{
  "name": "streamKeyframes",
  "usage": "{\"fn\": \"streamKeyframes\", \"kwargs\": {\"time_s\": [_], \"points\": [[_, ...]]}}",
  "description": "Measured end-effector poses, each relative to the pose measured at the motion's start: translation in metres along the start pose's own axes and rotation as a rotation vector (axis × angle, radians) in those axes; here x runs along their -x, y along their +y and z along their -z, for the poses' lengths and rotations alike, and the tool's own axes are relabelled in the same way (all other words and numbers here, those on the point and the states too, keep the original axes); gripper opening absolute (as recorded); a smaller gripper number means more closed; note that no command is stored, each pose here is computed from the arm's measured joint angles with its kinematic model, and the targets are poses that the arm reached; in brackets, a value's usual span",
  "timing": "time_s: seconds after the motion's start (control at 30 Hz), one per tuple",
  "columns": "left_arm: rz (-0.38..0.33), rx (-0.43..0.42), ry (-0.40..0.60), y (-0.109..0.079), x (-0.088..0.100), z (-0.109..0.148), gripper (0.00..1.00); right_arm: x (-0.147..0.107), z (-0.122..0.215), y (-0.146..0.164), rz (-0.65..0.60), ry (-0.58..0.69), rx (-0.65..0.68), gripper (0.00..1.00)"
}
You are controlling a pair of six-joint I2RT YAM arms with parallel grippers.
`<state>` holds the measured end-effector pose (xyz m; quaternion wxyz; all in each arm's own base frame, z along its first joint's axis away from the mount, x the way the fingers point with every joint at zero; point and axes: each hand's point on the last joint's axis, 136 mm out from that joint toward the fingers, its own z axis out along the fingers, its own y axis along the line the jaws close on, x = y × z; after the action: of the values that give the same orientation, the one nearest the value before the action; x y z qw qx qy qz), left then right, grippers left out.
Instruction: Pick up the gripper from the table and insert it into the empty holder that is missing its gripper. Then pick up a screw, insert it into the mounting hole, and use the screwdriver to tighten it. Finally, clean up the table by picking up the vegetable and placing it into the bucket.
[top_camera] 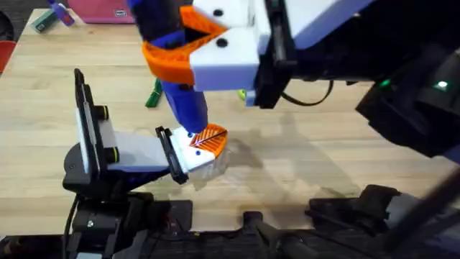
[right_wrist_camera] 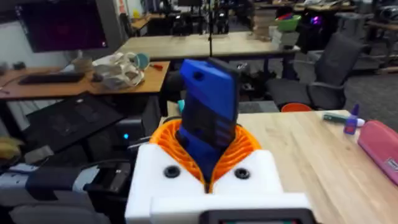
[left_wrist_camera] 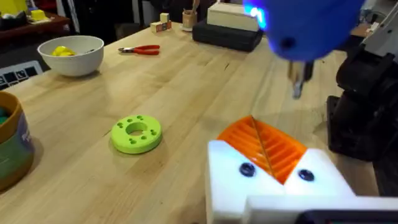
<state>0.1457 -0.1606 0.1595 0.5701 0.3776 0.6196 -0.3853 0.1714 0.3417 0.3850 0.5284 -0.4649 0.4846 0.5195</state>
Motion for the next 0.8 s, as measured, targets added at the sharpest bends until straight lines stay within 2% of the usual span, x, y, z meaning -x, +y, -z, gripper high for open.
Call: {"fn": "streamKeyframes", "kwargs": {"time_s": [0.13, 0.4, 0.6, 0.8], "points": [[0.000, 0.000, 0.000, 0.000, 0.000, 0.000, 0.006, -0.006, -0.003, 0.001, -0.003, 0.012, 0.020, 0.021], [0.000, 0.000, 0.000, 0.000, 0.000, 0.000, 0.006, -0.001, -0.002, 0.004, 0.047, -0.021, 0.036, 0.021], [0.000, 0.000, 0.000, 0.000, 0.000, 0.000, 0.006, -0.005, 0.003, 0.008, 0.101, -0.098, 0.047, 0.021], [0.000, 0.000, 0.000, 0.000, 0.000, 0.000, 0.006, -0.012, 0.004, 0.010, 0.075, -0.092, 0.054, 0.021]]}}
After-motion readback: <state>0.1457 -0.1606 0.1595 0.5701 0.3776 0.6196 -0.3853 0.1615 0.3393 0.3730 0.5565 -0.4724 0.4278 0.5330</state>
